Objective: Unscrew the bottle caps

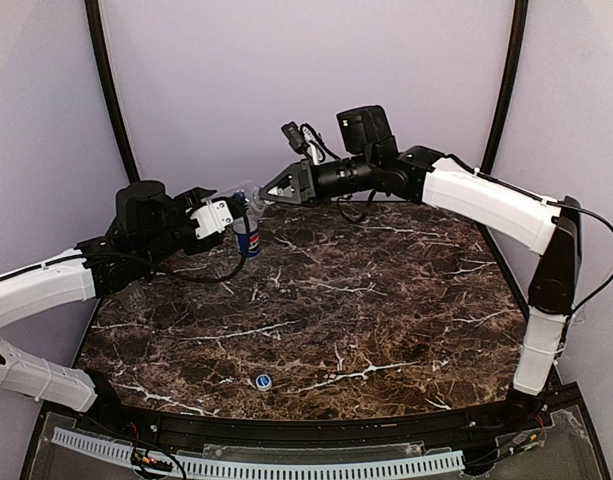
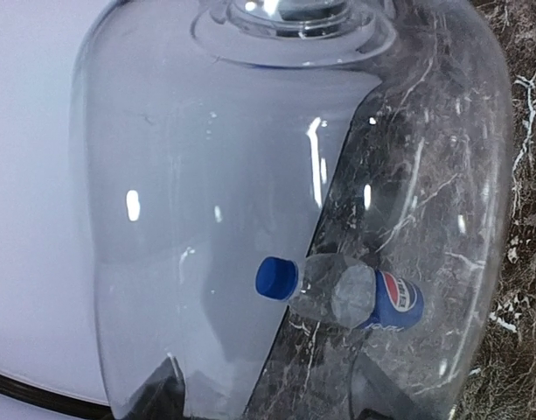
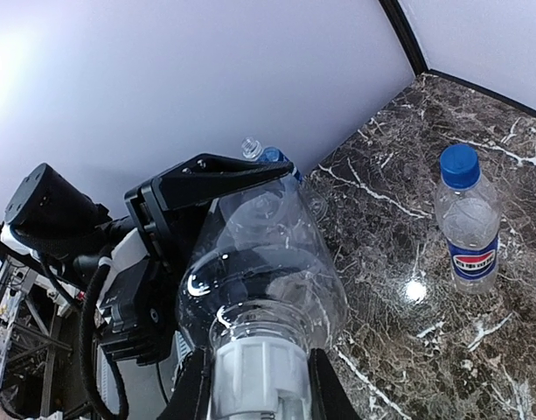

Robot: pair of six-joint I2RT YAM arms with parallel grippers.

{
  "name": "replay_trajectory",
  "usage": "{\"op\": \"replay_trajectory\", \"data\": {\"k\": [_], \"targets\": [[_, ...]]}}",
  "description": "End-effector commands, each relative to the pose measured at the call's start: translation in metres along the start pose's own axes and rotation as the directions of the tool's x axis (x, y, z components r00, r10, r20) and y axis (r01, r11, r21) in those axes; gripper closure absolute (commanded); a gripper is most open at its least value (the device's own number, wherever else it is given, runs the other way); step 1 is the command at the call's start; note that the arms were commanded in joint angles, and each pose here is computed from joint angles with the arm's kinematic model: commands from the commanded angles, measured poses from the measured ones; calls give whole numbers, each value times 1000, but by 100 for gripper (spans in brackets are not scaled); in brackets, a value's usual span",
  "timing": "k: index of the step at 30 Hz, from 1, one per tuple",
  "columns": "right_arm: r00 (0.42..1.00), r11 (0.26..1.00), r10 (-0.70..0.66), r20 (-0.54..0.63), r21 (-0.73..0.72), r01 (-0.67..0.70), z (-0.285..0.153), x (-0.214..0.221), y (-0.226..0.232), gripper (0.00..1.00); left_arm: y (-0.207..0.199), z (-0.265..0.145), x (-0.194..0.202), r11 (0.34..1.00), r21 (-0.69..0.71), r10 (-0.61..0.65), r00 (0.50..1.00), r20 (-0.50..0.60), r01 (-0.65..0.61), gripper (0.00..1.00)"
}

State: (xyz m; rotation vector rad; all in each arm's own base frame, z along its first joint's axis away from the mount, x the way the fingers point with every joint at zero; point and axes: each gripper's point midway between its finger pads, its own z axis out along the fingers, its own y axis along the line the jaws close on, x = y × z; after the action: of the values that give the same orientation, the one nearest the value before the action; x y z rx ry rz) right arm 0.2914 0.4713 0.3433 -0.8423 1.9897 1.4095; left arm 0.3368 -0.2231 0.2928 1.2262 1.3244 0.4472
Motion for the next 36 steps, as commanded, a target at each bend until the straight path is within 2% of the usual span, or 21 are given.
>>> {"op": "replay_trajectory", "data": {"k": [1,3,6,8,9,10,12,16,17,18,20,22,25,27,28,30,31,32,34,35,36], "targets": [[959,951,-281,-36,-149,273,-4,12,39,100,-32,-16,-18,969,219,-131,988,75,112,53],[899,892,-432,-68,-181,415,-2,32,52,100,-65,-34,-30,893,432,-189,976,107,125,55],[757,742,-649,-76,-282,608,-5,69,75,100,-102,-72,-49,708,692,-300,947,116,140,56],[647,633,-760,-67,-301,713,-6,90,80,100,-114,-92,-59,598,786,-365,926,95,155,56],[587,577,-807,-67,-303,758,-6,99,81,100,-115,-97,-62,568,808,-381,920,91,156,56],[517,511,-854,-68,-305,804,-8,108,82,100,-120,-107,-66,510,845,-411,909,72,163,57],[372,377,-925,-81,-320,869,-6,127,81,100,-122,-115,-72,445,877,-452,891,44,182,57],[52,82,-994,-95,-342,936,-1,152,74,100,-121,-121,-80,390,900,-493,869,29,192,58],[-62,-27,-994,-89,-353,935,-1,158,71,100,-121,-122,-82,384,904,-498,867,30,189,59],[-117,-74,-988,-97,-366,928,-1,165,67,100,-121,-122,-82,381,905,-498,866,30,188,59],[-286,-225,-952,-112,-383,896,-1,172,55,100,-122,-123,-82,373,910,-499,866,31,182,59],[-360,-283,-923,-139,-391,876,1,173,46,100,-122,-124,-83,371,911,-499,866,33,180,59],[-431,-337,-884,-181,-394,855,3,169,36,100,-123,-124,-82,372,910,-498,867,31,181,59],[-444,-357,-876,-191,-364,860,4,163,36,100,-123,-124,-81,377,908,-495,868,33,181,60],[-441,-365,-877,-190,-334,869,6,158,39,95,-123,-124,-80,377,908,-495,868,32,182,60],[-416,-368,-891,-180,-250,896,5,146,50,68,-124,-123,-79,389,903,-492,870,36,183,60],[-391,-357,-905,-169,-199,912,2,138,57,50,-123,-121,-78,400,897,-487,873,35,188,60],[-358,-336,-921,-151,-153,929,-1,130,64,38,-124,-120,-76,412,891,-485,874,37,190,60],[-269,-265,-956,-115,-51,963,-11,112,78,20,-124,-112,-69,455,866,-461,887,30,208,60],[-201,-202,-975,-96,1,979,-17,102,84,4,-124,-110,-67,469,858,-456,890,30,211,61],[-155,-158,-985,-78,41,987,-24,93,88,2,-123,-105,-63,500,838,-442,896,32,217,61]]}}
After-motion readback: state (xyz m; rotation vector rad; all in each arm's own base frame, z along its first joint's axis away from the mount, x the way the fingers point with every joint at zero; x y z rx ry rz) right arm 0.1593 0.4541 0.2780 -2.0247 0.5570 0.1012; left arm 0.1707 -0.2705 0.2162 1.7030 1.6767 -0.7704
